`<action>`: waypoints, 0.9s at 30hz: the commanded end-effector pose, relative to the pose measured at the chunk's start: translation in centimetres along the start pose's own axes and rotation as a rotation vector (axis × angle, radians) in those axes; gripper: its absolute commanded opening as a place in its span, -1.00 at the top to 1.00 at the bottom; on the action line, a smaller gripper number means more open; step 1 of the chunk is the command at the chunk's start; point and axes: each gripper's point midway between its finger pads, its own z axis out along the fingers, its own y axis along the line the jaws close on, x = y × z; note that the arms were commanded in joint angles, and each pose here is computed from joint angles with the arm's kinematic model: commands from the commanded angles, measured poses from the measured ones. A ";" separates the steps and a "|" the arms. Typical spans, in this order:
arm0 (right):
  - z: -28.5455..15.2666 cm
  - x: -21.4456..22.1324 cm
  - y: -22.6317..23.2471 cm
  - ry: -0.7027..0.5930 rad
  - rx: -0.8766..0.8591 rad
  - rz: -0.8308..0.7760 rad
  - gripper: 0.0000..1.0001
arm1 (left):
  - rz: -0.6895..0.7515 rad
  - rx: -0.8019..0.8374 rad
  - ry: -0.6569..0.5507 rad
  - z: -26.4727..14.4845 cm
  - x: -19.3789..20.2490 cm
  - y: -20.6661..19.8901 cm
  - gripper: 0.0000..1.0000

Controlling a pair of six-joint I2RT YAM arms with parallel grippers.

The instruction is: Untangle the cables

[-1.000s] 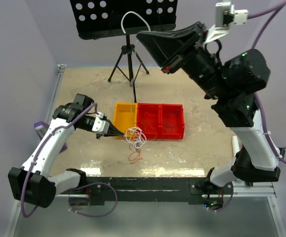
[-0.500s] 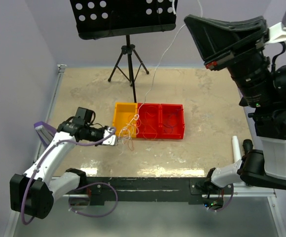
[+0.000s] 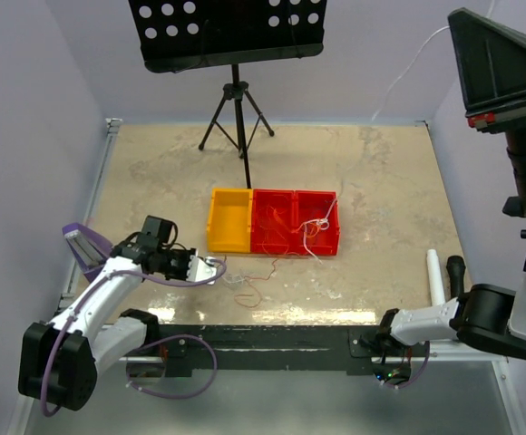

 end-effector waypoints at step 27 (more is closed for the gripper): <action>2.9 7.8 3.9 0.105 -0.199 0.144 1.00 | -0.176 0.174 -0.896 -10.8 -21.3 6.7 -1.00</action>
